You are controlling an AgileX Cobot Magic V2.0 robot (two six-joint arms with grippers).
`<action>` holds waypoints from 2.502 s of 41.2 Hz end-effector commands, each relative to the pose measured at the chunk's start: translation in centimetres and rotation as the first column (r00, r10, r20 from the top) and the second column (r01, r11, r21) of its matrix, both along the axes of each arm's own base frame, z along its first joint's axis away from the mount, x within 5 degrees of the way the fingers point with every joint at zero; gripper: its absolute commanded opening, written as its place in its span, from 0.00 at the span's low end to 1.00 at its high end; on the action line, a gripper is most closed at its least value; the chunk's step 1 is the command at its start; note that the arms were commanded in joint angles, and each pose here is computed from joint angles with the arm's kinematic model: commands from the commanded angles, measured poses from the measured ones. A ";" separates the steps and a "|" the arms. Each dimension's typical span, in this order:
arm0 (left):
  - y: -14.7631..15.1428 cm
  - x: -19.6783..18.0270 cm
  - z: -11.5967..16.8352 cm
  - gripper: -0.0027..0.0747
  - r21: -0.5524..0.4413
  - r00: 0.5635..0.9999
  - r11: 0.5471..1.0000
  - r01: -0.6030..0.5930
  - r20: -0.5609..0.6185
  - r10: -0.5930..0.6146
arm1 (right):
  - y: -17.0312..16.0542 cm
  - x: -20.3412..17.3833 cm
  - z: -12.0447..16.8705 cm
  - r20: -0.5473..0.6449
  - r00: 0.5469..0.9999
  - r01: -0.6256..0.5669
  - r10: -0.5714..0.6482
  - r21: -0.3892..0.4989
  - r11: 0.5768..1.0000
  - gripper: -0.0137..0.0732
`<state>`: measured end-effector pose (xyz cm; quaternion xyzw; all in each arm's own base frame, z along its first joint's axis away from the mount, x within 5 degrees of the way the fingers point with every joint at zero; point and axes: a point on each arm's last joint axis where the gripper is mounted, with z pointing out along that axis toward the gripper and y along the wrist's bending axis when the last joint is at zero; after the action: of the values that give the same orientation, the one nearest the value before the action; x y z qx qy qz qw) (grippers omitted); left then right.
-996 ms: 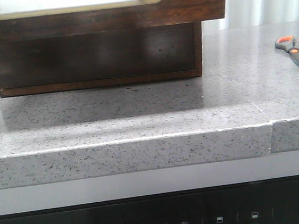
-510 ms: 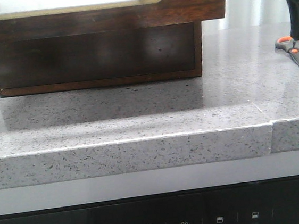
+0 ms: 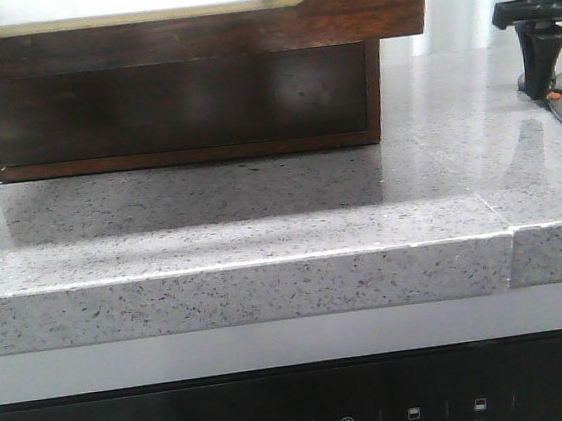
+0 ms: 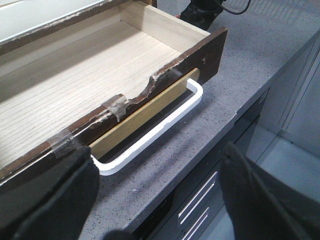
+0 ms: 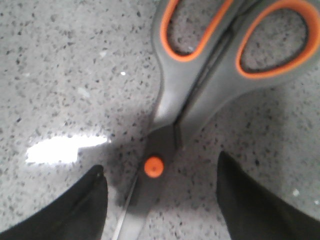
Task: Put scissors in drawer with both arms
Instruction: 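Move the right gripper down over the grey-and-orange scissors and grasp them, then lift the scissors and carry them over the open drawer with the right gripper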
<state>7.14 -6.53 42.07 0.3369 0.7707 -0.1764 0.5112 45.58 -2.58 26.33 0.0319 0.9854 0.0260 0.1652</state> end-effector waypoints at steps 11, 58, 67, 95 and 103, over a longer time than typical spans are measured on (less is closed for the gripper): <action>-0.1 -0.1 1.6 0.67 -0.086 0.998 0.996 0.010 0.066 -0.004 | 0.1 0.2 2.1 0.078 0.997 -0.010 0.011 -0.010 1.000 0.71; -0.1 -0.1 1.6 0.67 -0.086 0.998 0.996 0.010 0.066 -0.004 | 0.2 -2.3 7.7 0.197 0.980 -0.009 0.013 -0.022 1.000 0.30; -0.1 -0.1 1.6 0.67 -0.086 0.998 0.996 0.010 0.066 -0.004 | 0.4 -5.0 12.3 0.296 0.955 -0.007 0.015 -0.028 1.000 0.30; -0.1 -0.1 1.6 0.67 -0.086 0.998 0.996 0.010 0.066 -0.004 | 5.8 -21.2 28.8 0.774 0.547 -0.375 0.319 -0.115 0.920 0.30; -0.1 -0.1 1.6 0.67 -0.086 0.998 0.996 0.010 0.066 -0.004 | 9.5 -23.0 29.5 0.789 0.386 -0.565 0.478 -0.208 0.799 0.30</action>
<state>7.14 -6.53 42.07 0.3369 0.7707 -0.1764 0.5112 24.23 5.63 53.75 -0.2505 0.8062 0.1227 0.5217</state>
